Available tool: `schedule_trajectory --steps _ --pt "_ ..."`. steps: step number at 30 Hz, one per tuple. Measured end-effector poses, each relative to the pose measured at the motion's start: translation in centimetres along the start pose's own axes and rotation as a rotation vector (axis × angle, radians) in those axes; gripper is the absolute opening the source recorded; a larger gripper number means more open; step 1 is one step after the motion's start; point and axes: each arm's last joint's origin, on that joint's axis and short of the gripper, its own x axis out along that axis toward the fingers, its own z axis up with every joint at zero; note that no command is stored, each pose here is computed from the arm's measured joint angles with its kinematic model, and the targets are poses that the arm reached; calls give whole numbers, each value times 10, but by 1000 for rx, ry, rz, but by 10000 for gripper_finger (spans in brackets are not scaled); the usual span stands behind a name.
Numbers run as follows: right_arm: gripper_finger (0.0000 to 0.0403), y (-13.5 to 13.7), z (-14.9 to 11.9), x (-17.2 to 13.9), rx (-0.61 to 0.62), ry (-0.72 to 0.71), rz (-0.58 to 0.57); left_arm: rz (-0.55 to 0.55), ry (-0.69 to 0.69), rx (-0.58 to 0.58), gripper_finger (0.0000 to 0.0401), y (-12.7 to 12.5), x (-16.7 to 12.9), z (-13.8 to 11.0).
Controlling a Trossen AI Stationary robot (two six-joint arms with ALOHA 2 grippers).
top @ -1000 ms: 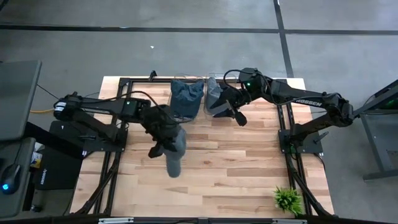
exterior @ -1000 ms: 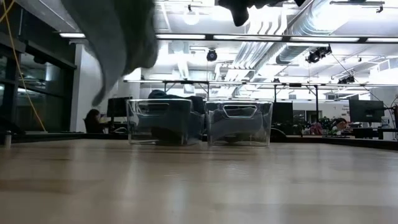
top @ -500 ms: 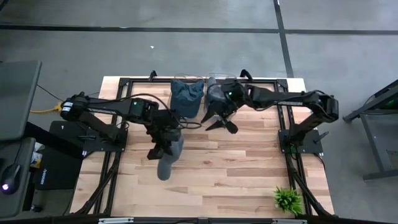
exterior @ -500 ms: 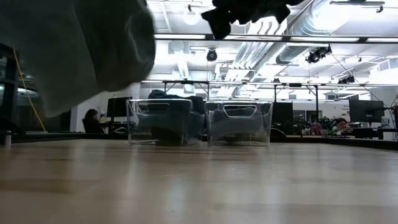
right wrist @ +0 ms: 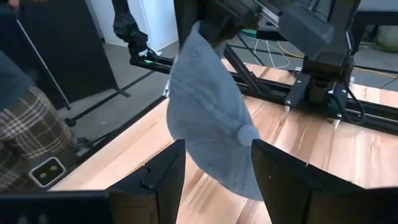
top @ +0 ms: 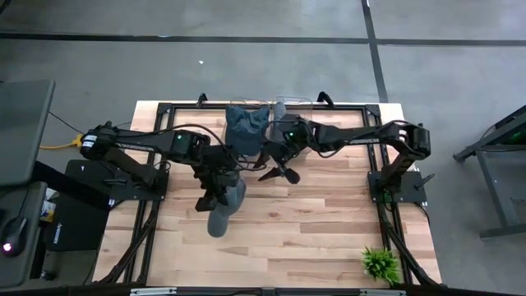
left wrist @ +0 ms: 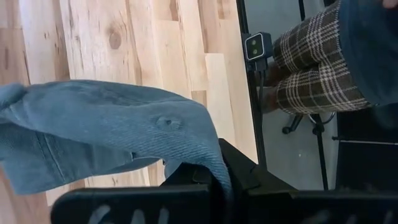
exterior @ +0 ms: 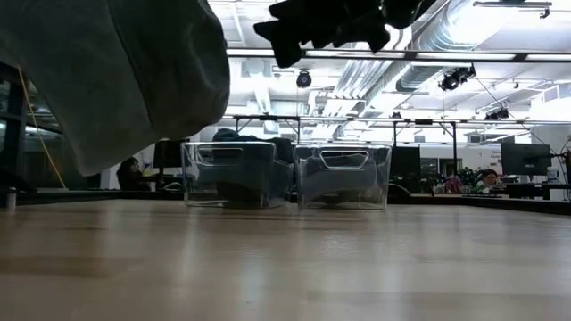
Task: Pick & Place hat
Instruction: Put the gray cap into the right transparent bin
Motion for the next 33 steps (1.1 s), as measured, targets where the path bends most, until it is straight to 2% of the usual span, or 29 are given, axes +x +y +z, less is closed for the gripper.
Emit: schedule_trajectory --steps 8,12,17,22,33 --pt "179 -19 -1 19 1 -16 2 2 1 -4 0 0 0 0" --pt "179 -29 5 31 5 -20 56 -2 10 -8 0 0 0 -1" --pt "179 -32 8 33 -22 35 86 1 32 -28 0 0 0 -3" --pt "179 -43 10 37 -33 32 80 -18 37 -39 0 0 0 -4" --pt "179 -54 -9 56 40 44 193 -29 39 -13 0 0 0 -4"
